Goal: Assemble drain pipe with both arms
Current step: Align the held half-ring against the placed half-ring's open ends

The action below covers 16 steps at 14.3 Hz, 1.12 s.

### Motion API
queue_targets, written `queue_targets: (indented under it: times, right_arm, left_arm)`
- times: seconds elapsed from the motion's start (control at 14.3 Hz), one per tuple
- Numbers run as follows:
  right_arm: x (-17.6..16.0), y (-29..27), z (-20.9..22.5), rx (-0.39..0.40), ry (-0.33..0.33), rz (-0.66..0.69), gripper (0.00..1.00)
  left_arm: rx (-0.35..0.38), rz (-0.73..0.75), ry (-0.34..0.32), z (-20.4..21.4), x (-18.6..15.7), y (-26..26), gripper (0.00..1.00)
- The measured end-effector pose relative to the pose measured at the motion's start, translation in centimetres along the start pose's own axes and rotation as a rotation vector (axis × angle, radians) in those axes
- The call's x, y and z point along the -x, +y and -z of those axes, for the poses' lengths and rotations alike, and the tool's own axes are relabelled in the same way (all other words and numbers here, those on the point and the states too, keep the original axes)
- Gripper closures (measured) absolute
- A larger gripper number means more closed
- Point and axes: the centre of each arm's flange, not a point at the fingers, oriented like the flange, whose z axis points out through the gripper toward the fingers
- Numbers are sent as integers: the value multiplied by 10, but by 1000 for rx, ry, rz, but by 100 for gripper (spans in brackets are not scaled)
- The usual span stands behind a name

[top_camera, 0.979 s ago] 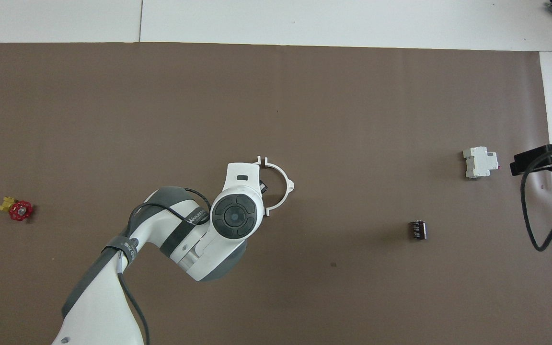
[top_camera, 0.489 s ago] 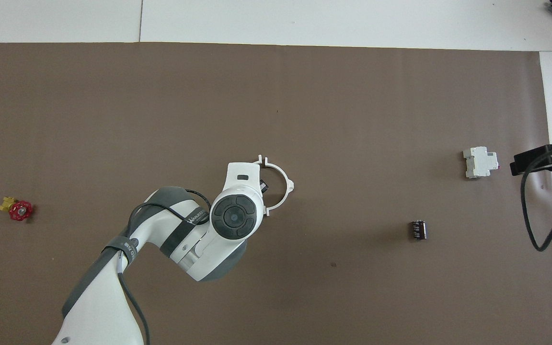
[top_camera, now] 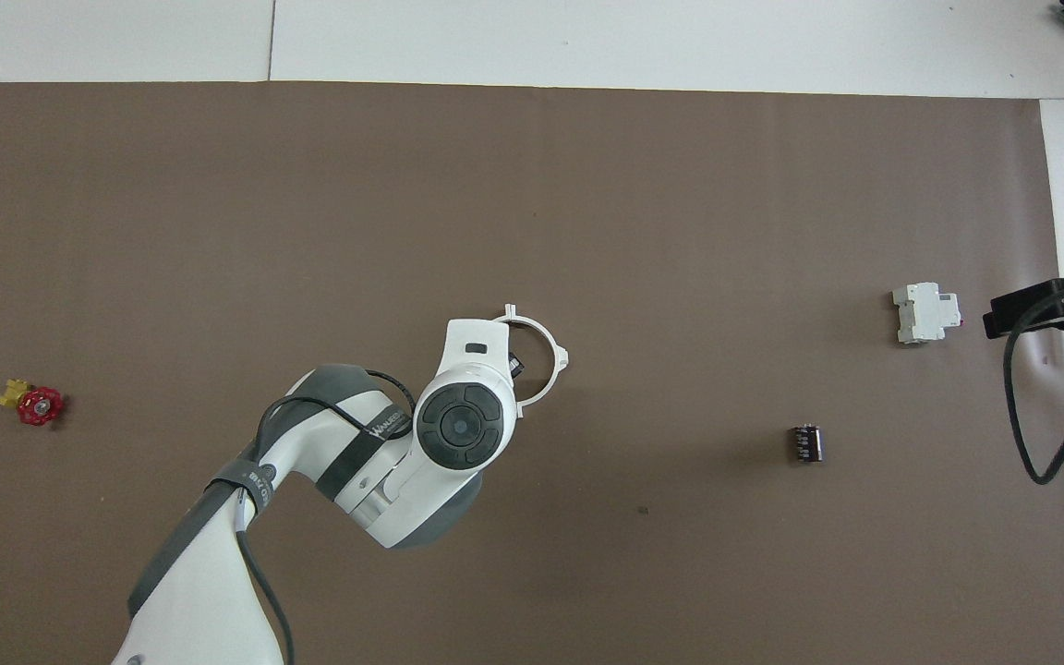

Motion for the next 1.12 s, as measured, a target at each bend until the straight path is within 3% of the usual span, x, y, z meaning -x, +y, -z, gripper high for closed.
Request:
queue_targets:
  times: [0.91,0.98,1.12]
  right_arm:
    - [0,0,0,0,0,0,0]
    - [0,0,0,0,0,0,0]
    - [0,0,0,0,0,0,0]
  left_arm:
    - [-2,-1,0,-1,0,-1,93]
    - [-3,-3,1,-1,-1,-1,89]
    - [-3,-3,2,-1,-2,-1,65]
